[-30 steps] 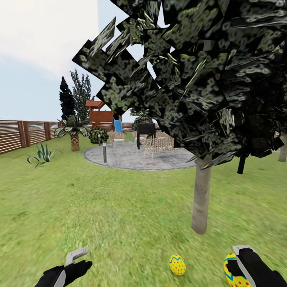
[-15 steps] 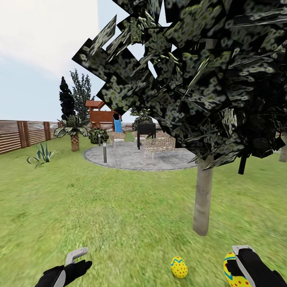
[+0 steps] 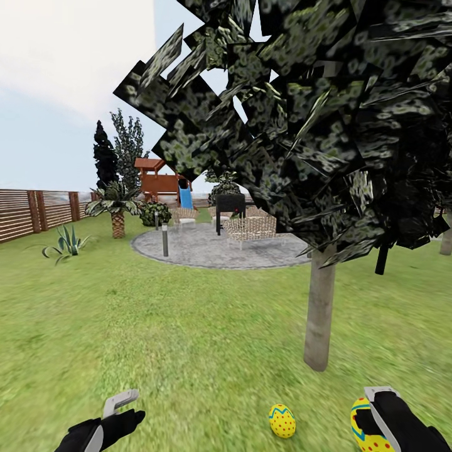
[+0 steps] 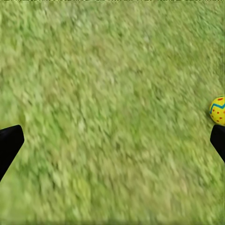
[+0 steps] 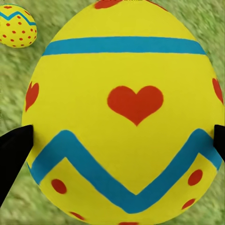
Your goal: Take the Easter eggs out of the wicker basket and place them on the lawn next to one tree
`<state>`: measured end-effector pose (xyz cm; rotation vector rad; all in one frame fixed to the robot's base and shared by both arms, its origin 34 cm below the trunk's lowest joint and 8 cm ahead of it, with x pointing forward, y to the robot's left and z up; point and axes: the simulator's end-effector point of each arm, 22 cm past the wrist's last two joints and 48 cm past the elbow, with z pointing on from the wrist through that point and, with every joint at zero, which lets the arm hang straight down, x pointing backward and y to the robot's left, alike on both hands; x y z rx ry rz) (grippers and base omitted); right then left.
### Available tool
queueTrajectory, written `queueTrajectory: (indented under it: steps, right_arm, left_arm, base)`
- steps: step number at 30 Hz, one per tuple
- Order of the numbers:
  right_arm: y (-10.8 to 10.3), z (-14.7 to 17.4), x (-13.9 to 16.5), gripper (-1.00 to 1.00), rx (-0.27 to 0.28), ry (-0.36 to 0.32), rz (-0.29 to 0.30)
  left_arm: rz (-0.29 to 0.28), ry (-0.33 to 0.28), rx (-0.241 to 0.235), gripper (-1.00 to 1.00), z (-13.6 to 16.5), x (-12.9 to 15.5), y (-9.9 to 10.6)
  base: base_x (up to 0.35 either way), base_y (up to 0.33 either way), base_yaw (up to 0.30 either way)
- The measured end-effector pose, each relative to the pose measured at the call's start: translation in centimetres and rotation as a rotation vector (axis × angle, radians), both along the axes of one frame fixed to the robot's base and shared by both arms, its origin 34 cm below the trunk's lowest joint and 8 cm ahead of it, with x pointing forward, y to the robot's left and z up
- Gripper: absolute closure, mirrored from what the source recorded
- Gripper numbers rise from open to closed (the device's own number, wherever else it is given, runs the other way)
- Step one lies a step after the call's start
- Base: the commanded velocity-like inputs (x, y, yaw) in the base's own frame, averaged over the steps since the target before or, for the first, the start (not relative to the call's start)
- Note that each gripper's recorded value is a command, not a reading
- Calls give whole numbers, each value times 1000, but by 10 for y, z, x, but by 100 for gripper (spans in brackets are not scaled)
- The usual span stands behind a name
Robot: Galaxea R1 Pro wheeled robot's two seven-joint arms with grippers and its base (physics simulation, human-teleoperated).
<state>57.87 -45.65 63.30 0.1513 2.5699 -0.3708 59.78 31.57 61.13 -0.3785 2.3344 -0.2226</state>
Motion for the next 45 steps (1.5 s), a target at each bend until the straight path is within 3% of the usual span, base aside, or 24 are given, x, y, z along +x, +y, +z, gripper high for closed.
queueTrajectory:
  steps: [45]
  right_arm:
    - [3,-82,-11,100,-3,-7,8]
  left_arm:
    - [3,-1,-3,-100,-82,-13,1]
  base:
    - [0,0,0]
